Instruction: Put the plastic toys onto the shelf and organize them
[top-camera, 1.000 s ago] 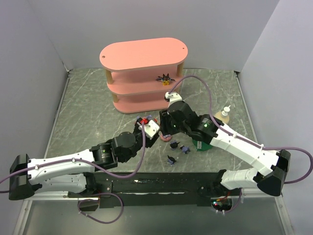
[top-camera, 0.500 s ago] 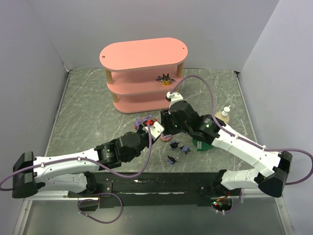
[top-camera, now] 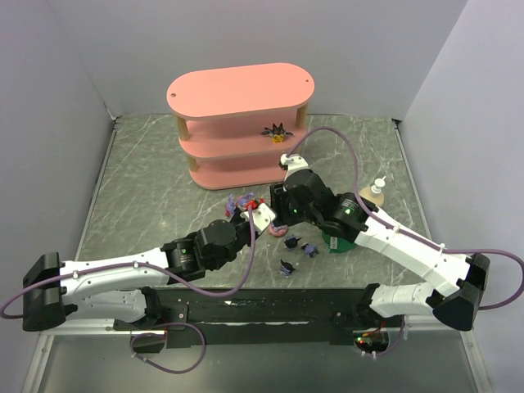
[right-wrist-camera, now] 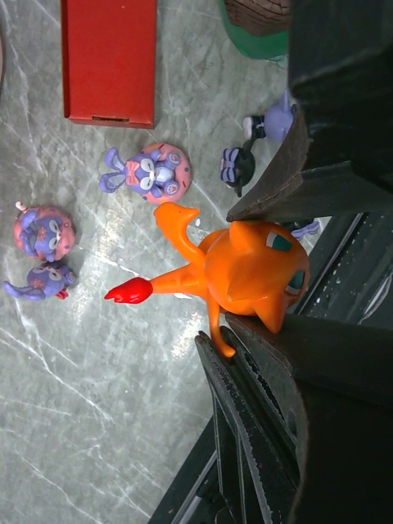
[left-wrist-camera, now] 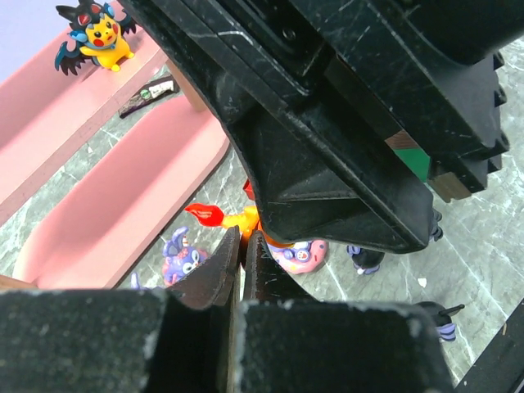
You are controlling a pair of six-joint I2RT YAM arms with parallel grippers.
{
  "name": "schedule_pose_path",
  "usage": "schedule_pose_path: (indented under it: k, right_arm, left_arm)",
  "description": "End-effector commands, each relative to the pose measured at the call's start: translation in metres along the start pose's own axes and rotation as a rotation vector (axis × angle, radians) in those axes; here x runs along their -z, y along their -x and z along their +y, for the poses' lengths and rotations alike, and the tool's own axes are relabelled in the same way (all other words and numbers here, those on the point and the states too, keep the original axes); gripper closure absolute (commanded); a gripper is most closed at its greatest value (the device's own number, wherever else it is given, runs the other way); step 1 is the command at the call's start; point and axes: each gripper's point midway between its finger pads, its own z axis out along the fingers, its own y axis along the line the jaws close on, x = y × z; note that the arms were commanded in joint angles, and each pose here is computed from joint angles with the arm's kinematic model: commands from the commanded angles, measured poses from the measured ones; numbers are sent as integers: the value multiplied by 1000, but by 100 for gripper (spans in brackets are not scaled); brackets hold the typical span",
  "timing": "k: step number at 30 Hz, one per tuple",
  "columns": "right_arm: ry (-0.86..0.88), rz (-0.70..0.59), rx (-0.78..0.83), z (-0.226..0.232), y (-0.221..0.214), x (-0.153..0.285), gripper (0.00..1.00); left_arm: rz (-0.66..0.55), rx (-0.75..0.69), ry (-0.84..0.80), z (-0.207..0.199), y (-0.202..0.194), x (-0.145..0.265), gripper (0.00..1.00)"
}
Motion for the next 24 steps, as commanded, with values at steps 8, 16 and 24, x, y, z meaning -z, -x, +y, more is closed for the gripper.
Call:
schedule_pose_path:
  k: [8, 16, 24]
  right_arm:
    - [56, -109, -52, 12, 26, 13, 54]
    - [28, -198, -44, -3, 28, 17, 19]
    - [76, -310, -90, -10, 32, 43, 2]
  left_arm:
    - [-48, 30, 26, 6, 10, -1, 99]
    - [-135, 122, 10, 30, 29, -6, 99]
    - [-250, 77, 76, 80, 42, -2, 99]
